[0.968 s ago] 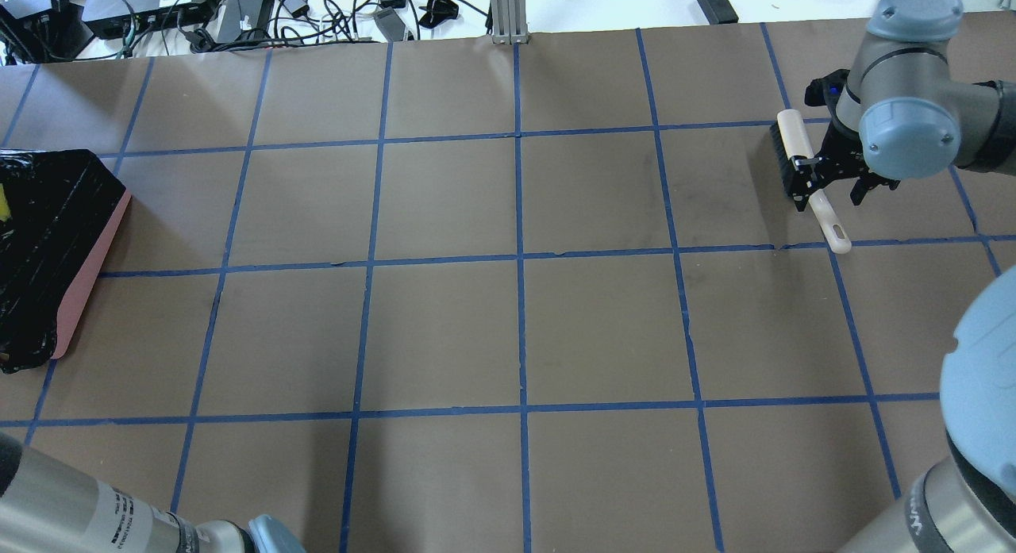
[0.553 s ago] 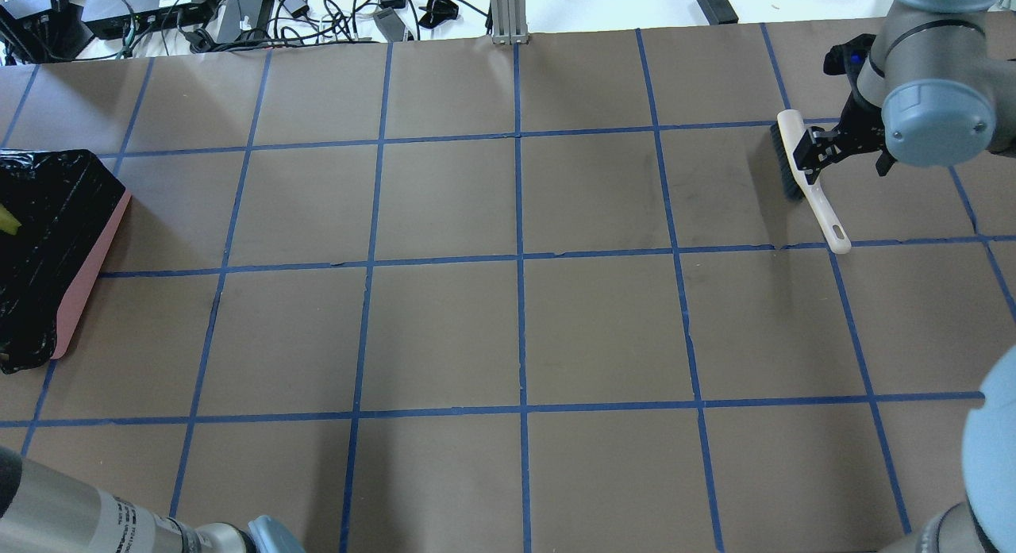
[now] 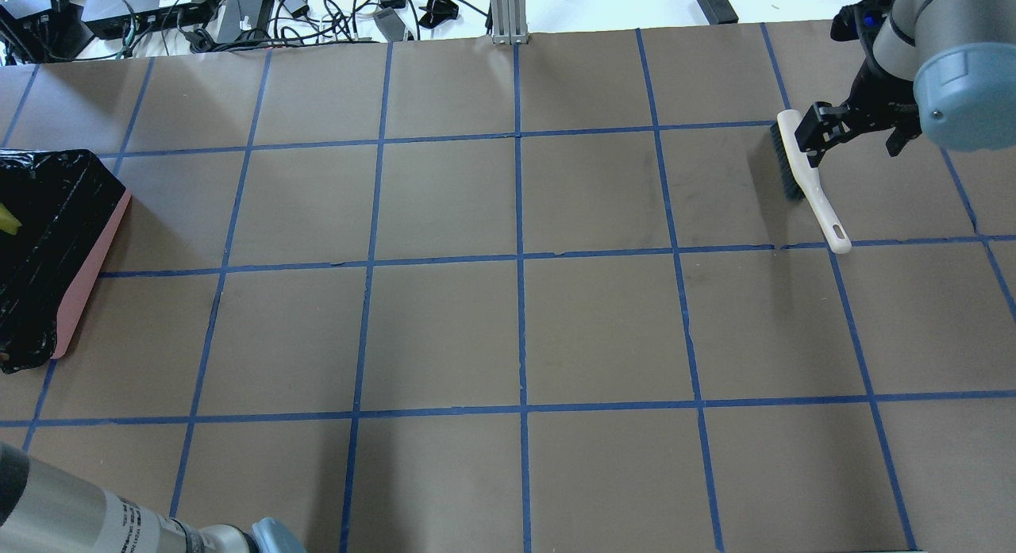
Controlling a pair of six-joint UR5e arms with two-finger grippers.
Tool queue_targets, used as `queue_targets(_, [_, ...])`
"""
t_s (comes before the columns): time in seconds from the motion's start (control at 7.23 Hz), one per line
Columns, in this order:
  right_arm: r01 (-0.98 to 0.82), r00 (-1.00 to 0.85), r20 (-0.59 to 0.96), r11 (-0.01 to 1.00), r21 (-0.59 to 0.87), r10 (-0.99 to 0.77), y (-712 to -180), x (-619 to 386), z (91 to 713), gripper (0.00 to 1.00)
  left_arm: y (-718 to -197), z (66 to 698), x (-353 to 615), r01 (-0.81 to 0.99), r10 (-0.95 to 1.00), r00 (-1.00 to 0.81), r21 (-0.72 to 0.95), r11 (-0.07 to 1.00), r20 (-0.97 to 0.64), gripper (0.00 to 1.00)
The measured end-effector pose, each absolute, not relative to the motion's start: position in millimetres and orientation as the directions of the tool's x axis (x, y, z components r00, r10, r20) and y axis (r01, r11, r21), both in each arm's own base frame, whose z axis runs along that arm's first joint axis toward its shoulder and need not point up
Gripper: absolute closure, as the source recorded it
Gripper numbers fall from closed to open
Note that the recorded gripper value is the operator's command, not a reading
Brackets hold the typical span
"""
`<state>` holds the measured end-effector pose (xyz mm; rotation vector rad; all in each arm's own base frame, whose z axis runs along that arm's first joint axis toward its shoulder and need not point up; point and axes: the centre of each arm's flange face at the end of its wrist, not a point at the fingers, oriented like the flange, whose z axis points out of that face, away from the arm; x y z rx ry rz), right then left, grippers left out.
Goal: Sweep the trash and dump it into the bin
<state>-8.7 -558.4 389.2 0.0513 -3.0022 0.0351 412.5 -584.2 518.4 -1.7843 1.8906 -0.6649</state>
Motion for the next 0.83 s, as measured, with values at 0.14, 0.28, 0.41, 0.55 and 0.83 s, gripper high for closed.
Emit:
queue_targets(0.14, [-0.047,-0.992,0.113,0.999,0.005,-0.048,-551.9,4.9,400.6,0.0,-596.4,510.9,395.5,-0.793,-0.99,-0.115,-0.593,0.144,-0.086,1.0])
queue_targets(0.28, [-0.065,-0.994,0.089,0.998,0.024,-0.067,-546.4,21.0,408.8,0.0,-612.0,498.2,372.5,-0.81,-0.974,-0.17,-0.541,0.225,-0.15,1.0])
queue_targets(0.41, [-0.073,-0.995,0.07,0.997,0.036,-0.076,-538.2,38.7,417.4,0.0,-627.4,482.8,348.1,-0.828,-0.958,-0.218,-0.484,0.283,-0.189,1.0])
queue_targets(0.55, [-0.061,-0.997,0.049,0.997,0.046,-0.063,-524.1,58.3,430.0,0.0,-643.6,466.1,320.9,-0.845,-0.943,-0.26,-0.425,0.326,-0.206,1.0])
queue_targets(0.83, [-0.049,-0.998,0.032,0.998,0.043,-0.051,-504.8,84.7,447.3,0.0,-679.2,433.2,256.7,-0.866,-0.919,-0.358,-0.308,0.393,-0.165,1.0])
